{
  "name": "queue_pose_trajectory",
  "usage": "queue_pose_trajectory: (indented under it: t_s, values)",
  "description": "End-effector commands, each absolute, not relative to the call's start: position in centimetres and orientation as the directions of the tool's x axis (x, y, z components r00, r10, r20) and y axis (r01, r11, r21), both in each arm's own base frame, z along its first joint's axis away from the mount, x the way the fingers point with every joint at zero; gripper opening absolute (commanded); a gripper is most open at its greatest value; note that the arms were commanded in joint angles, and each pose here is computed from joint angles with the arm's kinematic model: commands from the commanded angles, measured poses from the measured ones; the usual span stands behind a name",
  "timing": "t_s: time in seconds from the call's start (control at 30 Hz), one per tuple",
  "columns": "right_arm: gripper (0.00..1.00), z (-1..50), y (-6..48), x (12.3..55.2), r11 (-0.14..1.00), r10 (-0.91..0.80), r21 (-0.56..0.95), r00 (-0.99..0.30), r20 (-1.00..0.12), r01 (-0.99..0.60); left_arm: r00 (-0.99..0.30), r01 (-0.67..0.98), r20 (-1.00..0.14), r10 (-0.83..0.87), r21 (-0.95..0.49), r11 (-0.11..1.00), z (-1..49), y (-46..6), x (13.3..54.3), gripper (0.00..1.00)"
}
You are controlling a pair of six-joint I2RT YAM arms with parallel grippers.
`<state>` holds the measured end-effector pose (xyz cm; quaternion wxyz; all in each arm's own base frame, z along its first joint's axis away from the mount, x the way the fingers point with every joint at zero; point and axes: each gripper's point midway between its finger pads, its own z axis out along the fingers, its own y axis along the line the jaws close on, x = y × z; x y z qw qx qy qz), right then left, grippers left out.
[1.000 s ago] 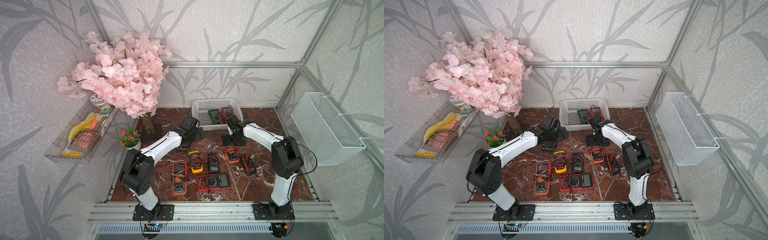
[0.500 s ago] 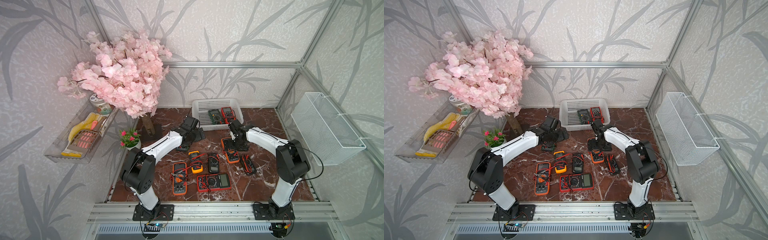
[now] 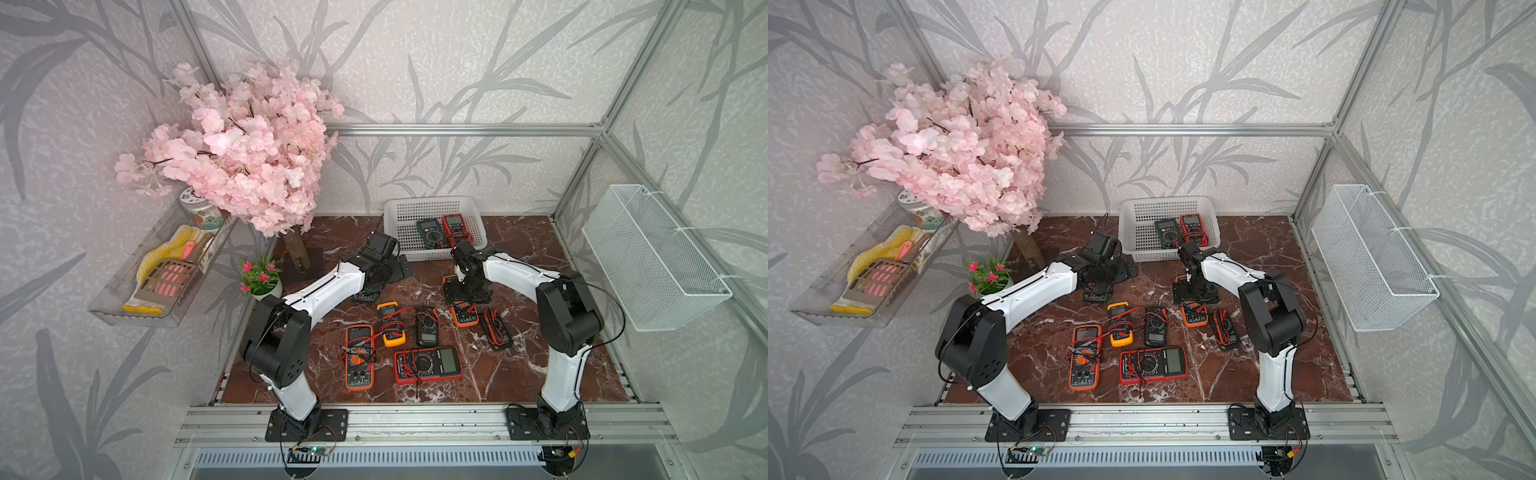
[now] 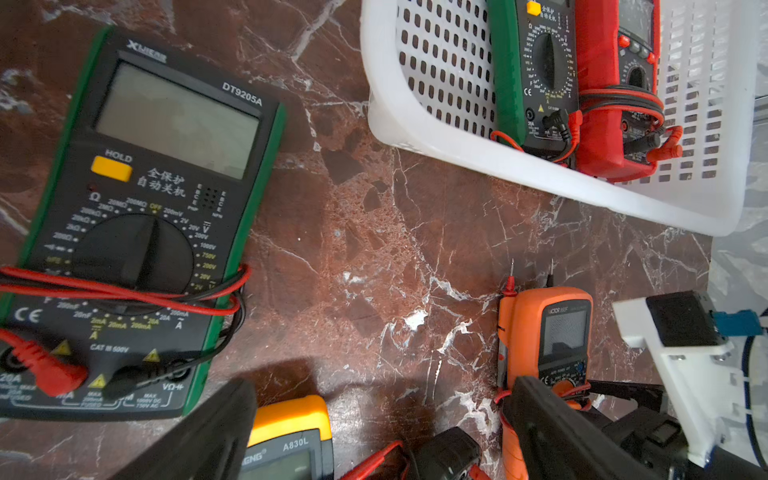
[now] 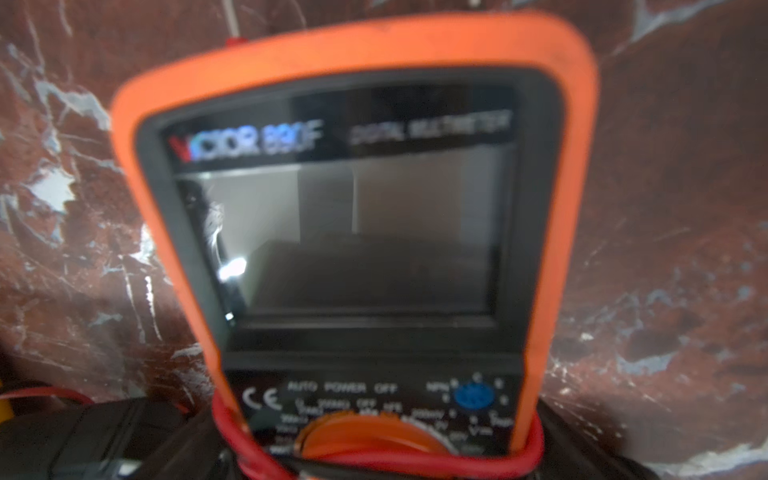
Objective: Put the multimeter into the basket
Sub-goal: Pick up the multimeter from the center of the board, then place the multimeter in the basket.
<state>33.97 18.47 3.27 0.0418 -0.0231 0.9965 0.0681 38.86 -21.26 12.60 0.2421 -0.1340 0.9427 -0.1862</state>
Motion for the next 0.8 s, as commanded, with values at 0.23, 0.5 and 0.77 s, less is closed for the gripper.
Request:
queue_pose_trajectory:
  t_s: [0.23, 0.5, 0.77]
  values:
    - [0.6, 5.6, 19.4, 33.9, 0.982, -0.045, 0.18, -0.993, -0.107, -0.064, -0.826, -0.152, -0.441, -0.35, -0.423, 0.893, 14.4, -21.5, 40.1, 1.0]
    - [0.59, 12.3, 20.1, 35.0, 0.966, -0.027, 0.244, -0.974, -0.225, -0.083, -0.798, -0.226, -0.463, -0.385, -0.362, 0.905, 15.1, -18.6, 40.8, 1.0]
    - [0.58, 19.5, 22.1, 38.7, 0.935, 0.029, 0.335, -0.915, -0.403, -0.118, -0.77, -0.327, -0.451, -0.451, -0.329, 0.886, 15.0, -14.0, 41.3, 1.0]
